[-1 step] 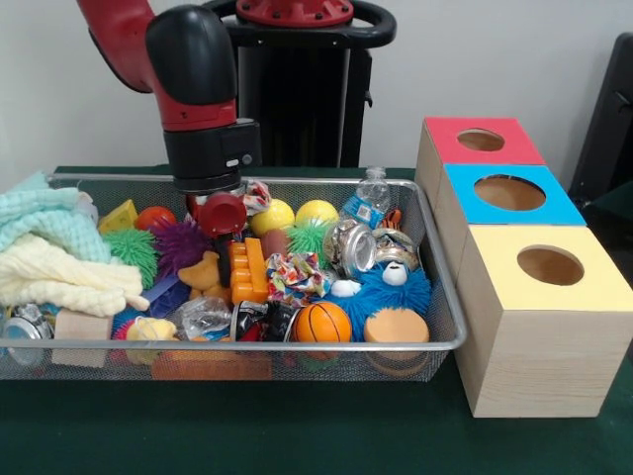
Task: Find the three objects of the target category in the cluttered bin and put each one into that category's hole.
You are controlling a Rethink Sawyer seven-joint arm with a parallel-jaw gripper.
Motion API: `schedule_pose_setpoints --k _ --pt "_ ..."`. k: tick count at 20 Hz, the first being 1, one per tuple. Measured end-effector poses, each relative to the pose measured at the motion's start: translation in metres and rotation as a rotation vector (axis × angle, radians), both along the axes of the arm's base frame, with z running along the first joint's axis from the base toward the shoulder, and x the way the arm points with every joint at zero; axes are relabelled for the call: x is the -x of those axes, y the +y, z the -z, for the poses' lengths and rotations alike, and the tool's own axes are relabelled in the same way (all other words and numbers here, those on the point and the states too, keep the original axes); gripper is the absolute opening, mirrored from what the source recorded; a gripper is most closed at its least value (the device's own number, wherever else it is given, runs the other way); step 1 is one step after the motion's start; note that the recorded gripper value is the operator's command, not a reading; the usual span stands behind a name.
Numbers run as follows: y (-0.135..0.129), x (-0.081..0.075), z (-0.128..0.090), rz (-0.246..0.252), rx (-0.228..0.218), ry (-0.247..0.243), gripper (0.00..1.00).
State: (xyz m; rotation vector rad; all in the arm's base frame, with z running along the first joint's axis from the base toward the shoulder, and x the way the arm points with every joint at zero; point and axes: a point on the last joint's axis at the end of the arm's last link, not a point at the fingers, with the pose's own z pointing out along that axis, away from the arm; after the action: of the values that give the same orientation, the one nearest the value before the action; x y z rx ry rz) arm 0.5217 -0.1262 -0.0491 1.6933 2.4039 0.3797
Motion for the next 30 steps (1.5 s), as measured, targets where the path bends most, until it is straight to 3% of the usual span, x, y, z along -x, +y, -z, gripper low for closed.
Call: schedule_pose_setpoints --k 6,8,11,13,16,18,22,26,30 --pt "0.011 -0.001 -0.006 -0.020 0.050 0.017 0.00" --pt "0.021 -0.002 -0.015 -0.030 0.099 0.028 0.00" --pt "0.027 -0.001 -0.026 -0.035 0.135 0.045 0.00" --pt "0.034 0.002 -0.045 -0.045 0.180 0.077 0.00" --pt "0.048 0.008 -0.072 -0.074 0.196 0.120 0.00" --pt "0.059 0.012 -0.094 -0.104 0.187 0.156 0.00" --pt "0.074 0.025 -0.135 -0.148 0.128 0.242 0.00" --pt "0.064 0.035 -0.168 -0.132 0.063 0.311 0.00" --pt "0.046 0.034 -0.180 -0.100 0.063 0.320 0.00"
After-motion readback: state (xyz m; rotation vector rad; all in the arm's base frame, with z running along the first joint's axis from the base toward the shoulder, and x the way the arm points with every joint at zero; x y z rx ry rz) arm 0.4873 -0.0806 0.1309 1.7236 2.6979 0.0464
